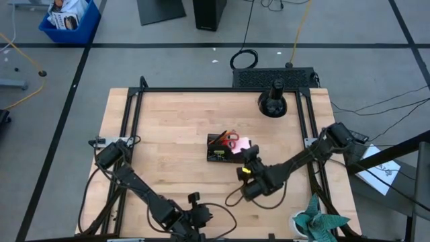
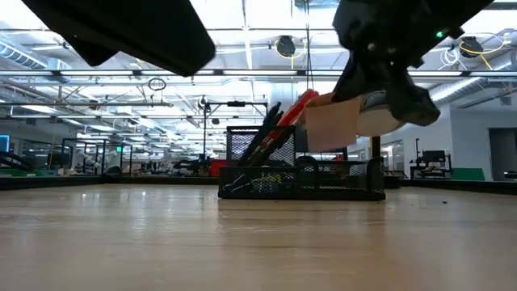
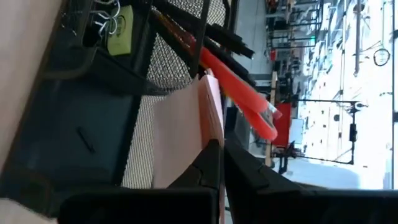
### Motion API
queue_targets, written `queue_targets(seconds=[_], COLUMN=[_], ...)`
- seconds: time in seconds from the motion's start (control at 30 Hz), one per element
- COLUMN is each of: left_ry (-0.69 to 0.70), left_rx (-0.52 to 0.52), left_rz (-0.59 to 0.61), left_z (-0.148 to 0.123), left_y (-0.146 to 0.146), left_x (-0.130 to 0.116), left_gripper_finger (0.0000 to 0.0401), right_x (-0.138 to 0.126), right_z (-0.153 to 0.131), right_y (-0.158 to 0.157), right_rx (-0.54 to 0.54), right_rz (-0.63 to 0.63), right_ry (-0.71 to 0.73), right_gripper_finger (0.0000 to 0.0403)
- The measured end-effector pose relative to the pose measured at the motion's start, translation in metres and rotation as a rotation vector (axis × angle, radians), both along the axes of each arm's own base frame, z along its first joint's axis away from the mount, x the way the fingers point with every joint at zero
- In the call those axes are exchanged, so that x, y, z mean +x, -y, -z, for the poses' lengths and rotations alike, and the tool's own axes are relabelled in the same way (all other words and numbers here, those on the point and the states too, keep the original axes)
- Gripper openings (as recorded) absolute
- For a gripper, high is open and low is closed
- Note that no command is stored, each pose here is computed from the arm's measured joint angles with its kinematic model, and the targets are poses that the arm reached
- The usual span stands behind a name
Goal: Pick and place office supplies into organizer
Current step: Put the pink sticky notes into the black desk organizer
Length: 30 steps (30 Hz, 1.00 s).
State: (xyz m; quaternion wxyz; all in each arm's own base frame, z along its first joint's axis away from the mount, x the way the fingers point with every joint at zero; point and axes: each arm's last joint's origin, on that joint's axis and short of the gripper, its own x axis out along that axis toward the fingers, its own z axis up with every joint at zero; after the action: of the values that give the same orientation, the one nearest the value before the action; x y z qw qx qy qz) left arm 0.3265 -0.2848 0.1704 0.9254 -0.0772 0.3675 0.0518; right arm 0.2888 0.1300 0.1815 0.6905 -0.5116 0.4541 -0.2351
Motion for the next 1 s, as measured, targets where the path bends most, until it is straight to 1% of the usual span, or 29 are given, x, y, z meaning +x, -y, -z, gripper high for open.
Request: queue_targets(seconds=[0.27, 0.37, 0.47, 0.63, 0.77, 1.0], left_ry=[-0.018, -0.023, -0.028, -0.029, -0.029, -0.026], left_rx=[0.024, 0.029, 0.033, 0.032, 0.035, 0.037], left_rz=[0.026, 0.029, 0.028, 0.027, 0.030, 0.024], left_z=[0.001, 0.002, 0.002, 0.002, 0.002, 0.002], left_y=[0.005, 0.006, 0.005, 0.005, 0.005, 0.005], left_x=[-0.007, -0.008, -0.009, -0.009, -0.009, -0.008], left_gripper_finger=[0.0031, 0.0031, 0.0031, 0.0031, 0.0031, 0.0031], right_x=[0.006, 0.006, 0.005, -0.001, -0.003, -0.007], right_z=[0.013, 0.021, 0.029, 0.040, 0.047, 0.059], right_y=[0.012, 0.017, 0.021, 0.026, 0.025, 0.028], right_rx=[0.068, 0.069, 0.098, 0.101, 0.198, 0.305], right_rz=[0.023, 0.021, 0.028, 0.036, 0.027, 0.021], right_ry=[0.024, 0.027, 0.033, 0.031, 0.031, 0.035], right_gripper_finger=[0.0000, 0.0000, 0.0000, 0.0000, 0.0000, 0.0000])
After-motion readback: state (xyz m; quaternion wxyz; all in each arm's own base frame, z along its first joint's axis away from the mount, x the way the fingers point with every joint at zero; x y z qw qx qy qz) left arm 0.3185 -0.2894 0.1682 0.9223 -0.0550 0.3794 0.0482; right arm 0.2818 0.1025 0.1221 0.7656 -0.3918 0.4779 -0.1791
